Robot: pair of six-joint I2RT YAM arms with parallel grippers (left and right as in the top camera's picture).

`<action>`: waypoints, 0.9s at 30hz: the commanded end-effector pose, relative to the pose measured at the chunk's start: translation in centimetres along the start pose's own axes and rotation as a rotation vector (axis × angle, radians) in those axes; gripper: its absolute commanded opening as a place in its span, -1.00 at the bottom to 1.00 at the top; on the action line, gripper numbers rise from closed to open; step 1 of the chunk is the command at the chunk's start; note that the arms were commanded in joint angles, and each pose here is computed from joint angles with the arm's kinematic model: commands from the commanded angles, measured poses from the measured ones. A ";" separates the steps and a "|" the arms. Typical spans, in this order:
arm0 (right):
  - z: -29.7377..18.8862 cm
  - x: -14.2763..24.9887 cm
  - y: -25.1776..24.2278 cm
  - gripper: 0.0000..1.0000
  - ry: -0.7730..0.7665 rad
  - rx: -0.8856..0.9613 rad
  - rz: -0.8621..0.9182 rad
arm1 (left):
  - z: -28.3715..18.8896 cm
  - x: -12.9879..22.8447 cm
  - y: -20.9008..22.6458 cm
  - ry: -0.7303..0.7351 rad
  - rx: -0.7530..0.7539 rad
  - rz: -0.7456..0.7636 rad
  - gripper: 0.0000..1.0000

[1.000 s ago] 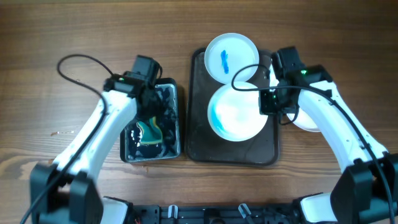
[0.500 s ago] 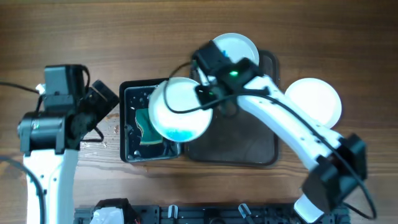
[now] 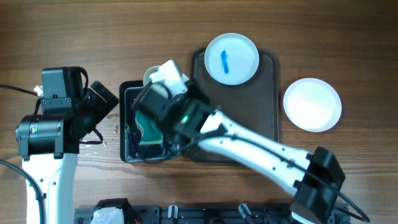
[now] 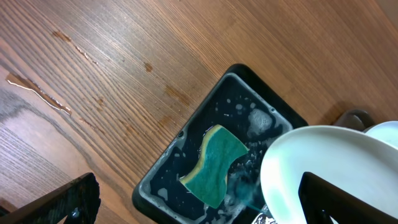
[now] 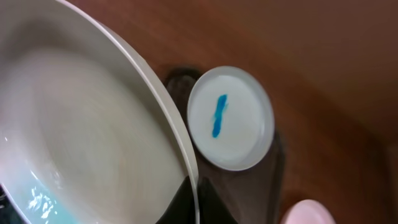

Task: Clean dirty plates on tray and stack at the side
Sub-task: 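Lift the plate with the right gripper and tilt it over the sponge tray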

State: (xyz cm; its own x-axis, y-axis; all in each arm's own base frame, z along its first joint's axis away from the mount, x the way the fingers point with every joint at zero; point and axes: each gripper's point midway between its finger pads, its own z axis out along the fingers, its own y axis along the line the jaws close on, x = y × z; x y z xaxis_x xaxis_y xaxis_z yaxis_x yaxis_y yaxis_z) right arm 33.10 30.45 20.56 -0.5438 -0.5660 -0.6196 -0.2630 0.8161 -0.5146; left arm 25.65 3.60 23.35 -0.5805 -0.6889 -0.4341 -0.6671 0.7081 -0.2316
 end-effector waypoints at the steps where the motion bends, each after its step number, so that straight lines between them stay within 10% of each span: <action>1: -4.5 -3.3 -3.1 -0.91 -0.175 0.238 0.009 | -0.4 -0.5 0.0 -0.018 0.005 -0.008 1.00; 27: -10.8 -4.7 -2.4 -0.91 -0.342 0.415 -0.064 | -0.4 -0.5 0.0 -0.018 0.005 -0.008 1.00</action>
State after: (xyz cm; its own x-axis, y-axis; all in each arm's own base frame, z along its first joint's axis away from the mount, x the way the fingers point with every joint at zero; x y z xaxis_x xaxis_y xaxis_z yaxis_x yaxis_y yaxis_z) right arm 27.90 32.84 28.41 -0.2532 -0.7113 -0.6557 0.0332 0.6710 -0.7407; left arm 25.65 3.60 23.36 -0.5803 -0.6889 -0.4344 -0.6670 0.7081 -0.2319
